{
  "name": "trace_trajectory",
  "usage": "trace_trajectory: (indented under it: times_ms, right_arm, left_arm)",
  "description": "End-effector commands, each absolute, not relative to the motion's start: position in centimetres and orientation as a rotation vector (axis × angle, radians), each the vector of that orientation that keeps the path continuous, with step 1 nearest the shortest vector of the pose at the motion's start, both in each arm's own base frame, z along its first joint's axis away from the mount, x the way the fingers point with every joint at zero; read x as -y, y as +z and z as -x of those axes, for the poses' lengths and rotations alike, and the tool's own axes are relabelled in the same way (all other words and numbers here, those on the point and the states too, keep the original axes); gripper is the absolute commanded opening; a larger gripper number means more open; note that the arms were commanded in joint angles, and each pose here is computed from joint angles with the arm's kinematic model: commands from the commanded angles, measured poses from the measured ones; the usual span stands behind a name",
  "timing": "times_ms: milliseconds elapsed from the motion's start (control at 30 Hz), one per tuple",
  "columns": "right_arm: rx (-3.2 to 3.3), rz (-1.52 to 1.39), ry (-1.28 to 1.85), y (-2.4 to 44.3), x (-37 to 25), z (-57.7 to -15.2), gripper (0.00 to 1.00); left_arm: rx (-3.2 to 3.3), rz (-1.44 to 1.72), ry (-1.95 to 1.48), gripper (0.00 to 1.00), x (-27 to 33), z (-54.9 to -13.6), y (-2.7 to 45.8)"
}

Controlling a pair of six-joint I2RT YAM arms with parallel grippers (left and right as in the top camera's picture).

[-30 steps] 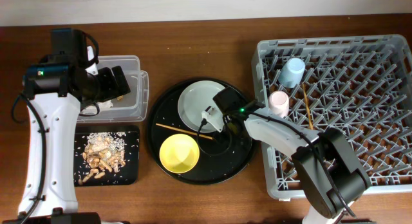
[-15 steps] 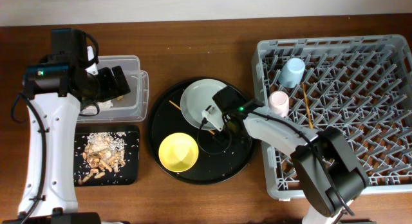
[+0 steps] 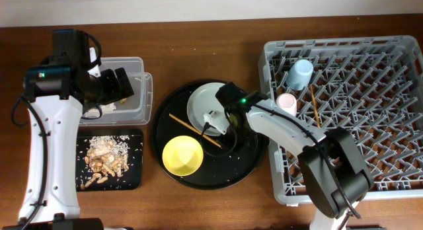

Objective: Sort waste into correct bins and load items into the dishwasher rack
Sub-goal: 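Grasp the remaining chopstick with the right gripper, then carry the chopstick into the rack and release it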

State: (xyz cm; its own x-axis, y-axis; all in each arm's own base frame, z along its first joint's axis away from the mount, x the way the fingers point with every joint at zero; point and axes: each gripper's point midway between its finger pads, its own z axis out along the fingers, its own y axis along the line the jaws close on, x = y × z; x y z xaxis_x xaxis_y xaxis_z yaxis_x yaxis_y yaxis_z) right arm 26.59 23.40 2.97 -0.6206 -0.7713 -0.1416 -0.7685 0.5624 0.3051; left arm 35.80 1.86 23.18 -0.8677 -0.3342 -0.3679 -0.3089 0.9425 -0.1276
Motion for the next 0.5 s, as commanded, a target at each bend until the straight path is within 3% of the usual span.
trace_trajectory:
  times_ms: [0, 267, 467]
  right_arm:
    - [2.703, -1.4, -0.678, 3.9, -24.8, -25.6, 0.04]
    - [2.732, -1.414, -0.783, 6.8, -25.7, -25.7, 0.04]
    - [2.862, -1.377, -0.811, 11.8, -25.0, -27.6, 0.04]
  left_arm:
    - [-2.699, 0.464, -0.078, 1.0, -1.9, -35.7, 23.4]
    - [-2.698, 0.465, -0.077, 1.0, -2.0, -35.7, 23.4]
    - [-2.698, 0.465, -0.077, 1.0, -2.0, -35.7, 23.4]
